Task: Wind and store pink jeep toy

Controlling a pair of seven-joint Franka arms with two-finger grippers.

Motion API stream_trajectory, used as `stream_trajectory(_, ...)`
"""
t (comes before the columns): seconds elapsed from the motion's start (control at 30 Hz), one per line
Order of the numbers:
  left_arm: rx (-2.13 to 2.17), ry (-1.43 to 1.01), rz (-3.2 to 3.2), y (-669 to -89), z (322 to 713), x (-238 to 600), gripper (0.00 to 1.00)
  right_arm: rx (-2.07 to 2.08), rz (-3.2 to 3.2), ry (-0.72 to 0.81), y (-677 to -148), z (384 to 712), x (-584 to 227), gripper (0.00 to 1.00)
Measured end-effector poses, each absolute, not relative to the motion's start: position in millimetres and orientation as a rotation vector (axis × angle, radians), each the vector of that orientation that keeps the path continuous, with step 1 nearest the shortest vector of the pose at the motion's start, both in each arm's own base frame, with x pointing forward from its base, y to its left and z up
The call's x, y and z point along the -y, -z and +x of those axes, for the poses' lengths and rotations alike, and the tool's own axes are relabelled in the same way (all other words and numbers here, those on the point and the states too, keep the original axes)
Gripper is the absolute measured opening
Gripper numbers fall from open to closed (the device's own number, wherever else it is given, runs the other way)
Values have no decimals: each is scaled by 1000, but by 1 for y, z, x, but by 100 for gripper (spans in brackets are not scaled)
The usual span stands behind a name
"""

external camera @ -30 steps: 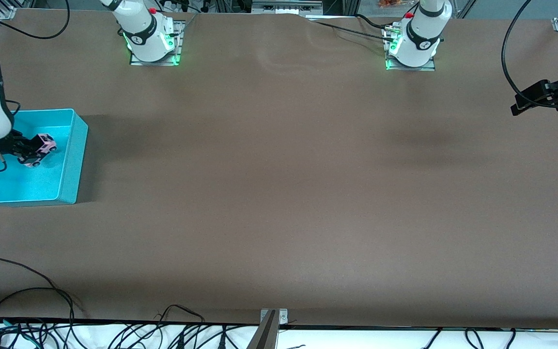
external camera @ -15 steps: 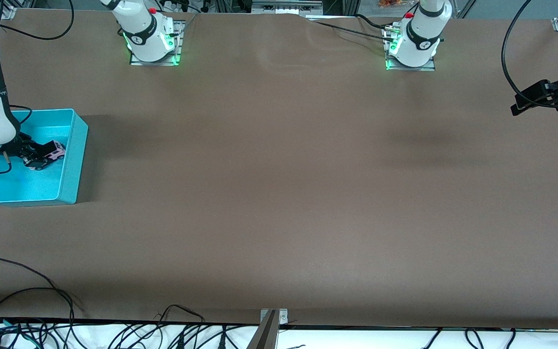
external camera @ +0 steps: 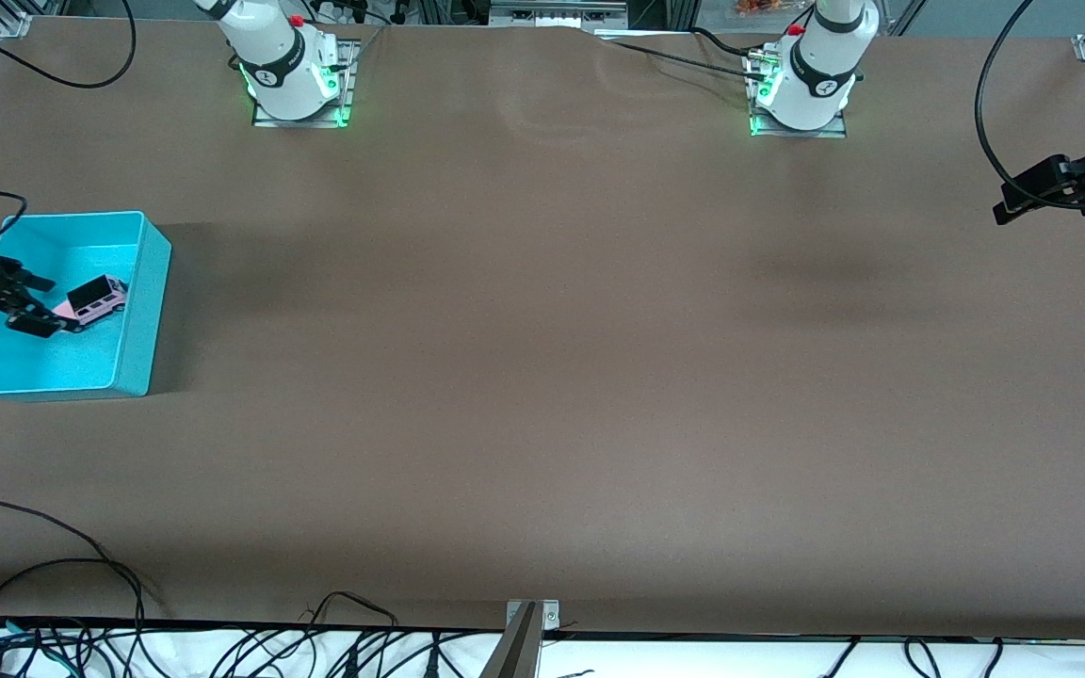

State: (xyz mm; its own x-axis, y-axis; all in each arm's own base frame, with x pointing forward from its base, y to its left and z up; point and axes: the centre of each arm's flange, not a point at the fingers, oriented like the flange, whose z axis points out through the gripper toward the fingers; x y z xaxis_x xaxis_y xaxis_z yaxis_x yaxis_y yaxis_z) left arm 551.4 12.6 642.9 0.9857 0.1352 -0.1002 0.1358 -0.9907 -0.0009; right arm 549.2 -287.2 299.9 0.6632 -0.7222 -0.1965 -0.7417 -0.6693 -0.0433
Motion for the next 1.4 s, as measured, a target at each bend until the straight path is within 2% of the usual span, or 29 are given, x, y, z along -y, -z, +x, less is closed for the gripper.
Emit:
stream_trajectory(0.33,-213,157,3124,-643,551,-13,100,-992,-2905,-215,-412,591,251,100)
stream_trajectory(0.7,-213,157,3124,-643,551,-13,100,-726,-3078,-65,-493,635,172,100)
stream_trajectory(0.93,-213,157,3125,-643,551,-12,100,-521,-3139,-31,-531,625,117,100)
stream_trajectory(1.4,-213,157,3125,-643,551,-12,100,-61,-3127,-95,-537,573,30,100)
